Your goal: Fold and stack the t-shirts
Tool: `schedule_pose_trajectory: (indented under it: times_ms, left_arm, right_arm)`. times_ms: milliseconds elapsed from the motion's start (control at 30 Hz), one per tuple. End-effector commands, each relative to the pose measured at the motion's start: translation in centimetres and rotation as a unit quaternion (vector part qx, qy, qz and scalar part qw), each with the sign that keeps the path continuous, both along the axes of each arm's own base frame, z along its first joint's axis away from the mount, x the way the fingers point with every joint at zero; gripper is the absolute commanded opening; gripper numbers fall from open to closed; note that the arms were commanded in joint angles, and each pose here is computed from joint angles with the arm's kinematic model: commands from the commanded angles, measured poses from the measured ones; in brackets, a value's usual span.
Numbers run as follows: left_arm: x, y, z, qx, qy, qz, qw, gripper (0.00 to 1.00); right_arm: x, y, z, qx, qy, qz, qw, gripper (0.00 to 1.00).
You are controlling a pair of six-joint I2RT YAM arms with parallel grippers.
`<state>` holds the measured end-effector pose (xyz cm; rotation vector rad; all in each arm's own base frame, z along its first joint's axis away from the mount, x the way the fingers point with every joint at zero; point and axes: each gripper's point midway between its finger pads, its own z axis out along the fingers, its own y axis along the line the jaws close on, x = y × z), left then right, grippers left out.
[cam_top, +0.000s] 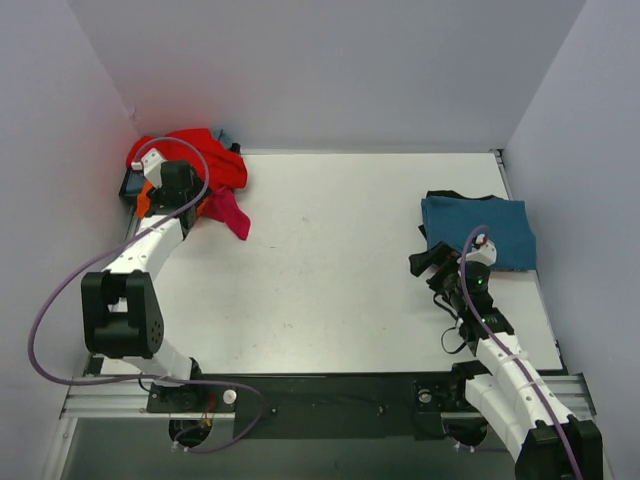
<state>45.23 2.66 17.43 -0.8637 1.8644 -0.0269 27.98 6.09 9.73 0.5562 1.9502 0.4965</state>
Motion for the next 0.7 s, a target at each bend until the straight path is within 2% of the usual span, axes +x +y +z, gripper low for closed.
schedule_pose_trajectory:
  times_ms: [0, 67, 200, 400, 667]
  left_arm:
    - [2.6, 0.3, 0.1, -0.044, 0.014, 0.012, 0.999, 0.72]
    - [3.7, 0.0, -0.8, -0.049, 0.018, 0.007, 0.999, 0.71]
    - [5.5, 0.4, -1.7, -0.044, 0.021, 0.017, 0.999, 0.58]
    - [6.6, 1.8, -3.8, -0.018, 0.067, 0.052, 0.996, 0.57]
    - [7.6, 3.6, -2.8, 0.023, 0.06, 0.082, 0.995, 0.54]
  right_arm:
    - [0.5, -0.7, 0.5, -0.008, -0.008, -0.022, 1.0, 0.99]
    - [0.5, -0.8, 0.5, -0.009, -0.008, -0.023, 1.0, 0.99]
    - [0.5, -0.6, 0.0, -0.007, -0.007, -0.019, 1.0, 0.99]
    - [0.8, -0.3, -0.5, -0.004, 0.004, -0.016, 1.0, 0.98]
    - [1.0, -0.3, -1.1, -0.005, 0.016, -0.016, 1.0, 0.97]
